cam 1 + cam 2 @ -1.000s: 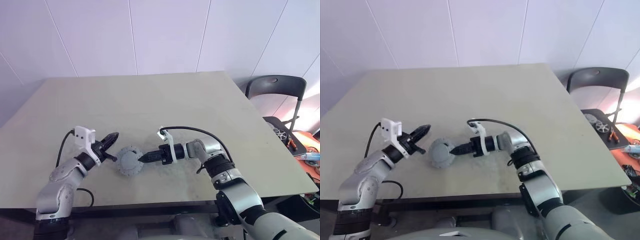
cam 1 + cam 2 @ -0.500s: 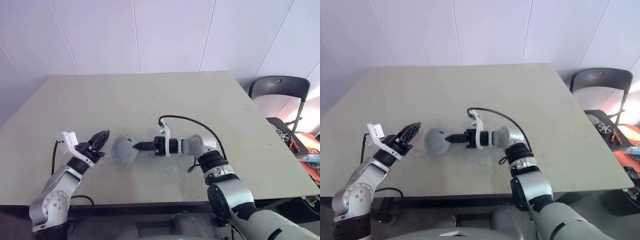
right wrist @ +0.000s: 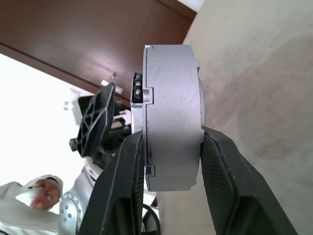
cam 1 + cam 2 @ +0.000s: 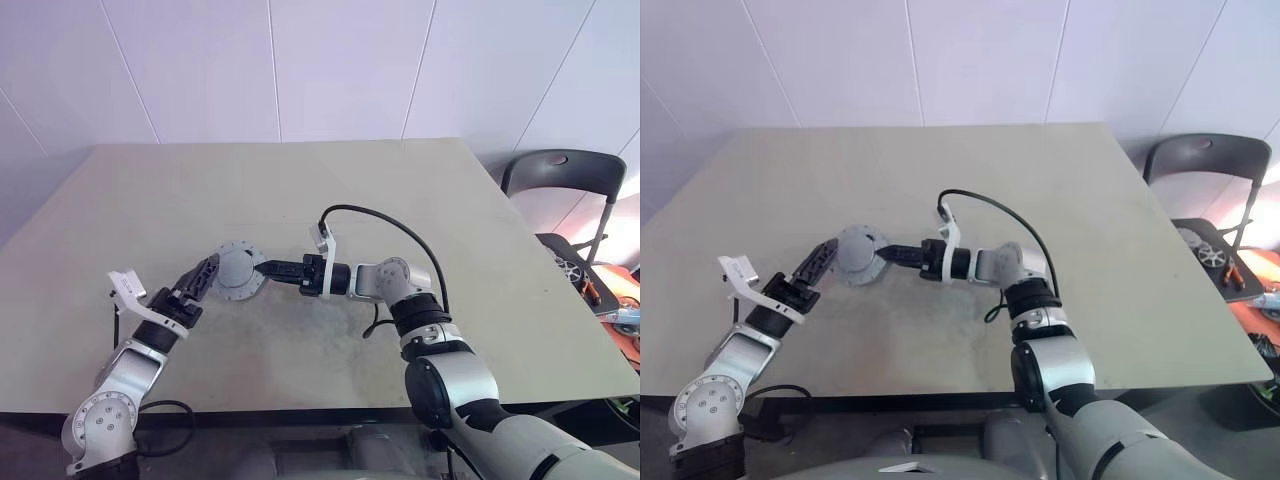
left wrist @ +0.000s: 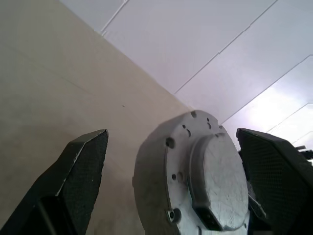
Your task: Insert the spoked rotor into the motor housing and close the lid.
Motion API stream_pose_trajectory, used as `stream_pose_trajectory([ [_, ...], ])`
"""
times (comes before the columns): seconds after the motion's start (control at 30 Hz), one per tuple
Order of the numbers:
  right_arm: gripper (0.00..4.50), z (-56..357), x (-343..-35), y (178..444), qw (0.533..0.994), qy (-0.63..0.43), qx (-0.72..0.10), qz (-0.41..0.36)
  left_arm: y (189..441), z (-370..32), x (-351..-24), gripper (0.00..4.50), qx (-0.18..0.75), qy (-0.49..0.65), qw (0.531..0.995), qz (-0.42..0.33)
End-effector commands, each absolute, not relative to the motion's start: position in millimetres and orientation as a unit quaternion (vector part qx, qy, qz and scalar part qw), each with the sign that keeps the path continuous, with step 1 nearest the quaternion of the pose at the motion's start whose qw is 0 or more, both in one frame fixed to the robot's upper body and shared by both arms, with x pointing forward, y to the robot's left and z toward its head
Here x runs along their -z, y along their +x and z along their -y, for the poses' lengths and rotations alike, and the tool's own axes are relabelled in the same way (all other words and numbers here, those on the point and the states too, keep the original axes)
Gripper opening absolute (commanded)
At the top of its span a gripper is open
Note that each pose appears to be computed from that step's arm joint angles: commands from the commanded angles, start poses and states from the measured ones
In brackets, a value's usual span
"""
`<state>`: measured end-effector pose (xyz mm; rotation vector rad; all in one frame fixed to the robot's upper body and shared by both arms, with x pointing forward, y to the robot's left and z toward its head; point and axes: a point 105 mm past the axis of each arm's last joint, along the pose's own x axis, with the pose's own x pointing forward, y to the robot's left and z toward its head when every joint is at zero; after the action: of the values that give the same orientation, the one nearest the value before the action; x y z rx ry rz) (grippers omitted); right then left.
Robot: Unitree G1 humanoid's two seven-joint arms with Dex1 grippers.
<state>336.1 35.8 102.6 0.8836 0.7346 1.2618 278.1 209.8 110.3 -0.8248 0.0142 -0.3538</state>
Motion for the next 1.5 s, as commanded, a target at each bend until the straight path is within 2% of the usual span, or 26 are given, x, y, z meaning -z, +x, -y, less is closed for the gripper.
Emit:
stream_pose_trajectory([
  [0.03,1.38,-40,-137,339,0.639,0.413,-0.590,-0.269,275,-197,-129,4.46,0.216,-0.409,0.887,0.014],
  [0.3,1.38,-42,-133,333,0.634,0.411,-0.592,-0.281,275,-192,-128,4.46,0.224,-0.430,0.874,0.005],
  [0.33,1.38,-42,-133,333,0.633,0.412,-0.593,-0.280,275,-191,-127,4.09,0.225,-0.431,0.874,0.000],
  [0.37,1.38,-42,-135,333,0.630,0.416,-0.595,-0.277,275,-190,-125,3.98,0.227,-0.433,0.872,-0.005],
  [0.47,1.38,-41,-141,332,0.622,0.426,-0.600,-0.267,275,-189,-122,3.08,0.224,-0.433,0.873,-0.012],
  [0.77,1.38,-41,-150,328,0.602,0.439,-0.616,-0.256,283,-203,-109,3.08,0.179,-0.432,0.884,-0.022],
  [0.87,1.38,-42,-151,328,0.602,0.437,-0.617,-0.256,285,-204,-107,3.71,0.175,-0.429,0.886,-0.025],
  [0.93,1.38,-42,-151,328,0.602,0.438,-0.617,-0.254,283,-201,-109,4.38,0.184,-0.429,0.884,-0.024],
  [0.97,1.38,-43,-152,328,0.601,0.438,-0.619,-0.254,283,-200,-109,4.47,0.187,-0.429,0.883,-0.026],
  [1.2,1.38,-45,-154,326,0.594,0.443,-0.623,-0.249,287,-192,-102,4.47,0.193,-0.433,0.879,-0.047],
  [1.5,1.38,-46,-158,327,0.588,0.458,-0.622,-0.240,287,-175,-113,4.47,0.248,-0.447,0.858,-0.040],
])
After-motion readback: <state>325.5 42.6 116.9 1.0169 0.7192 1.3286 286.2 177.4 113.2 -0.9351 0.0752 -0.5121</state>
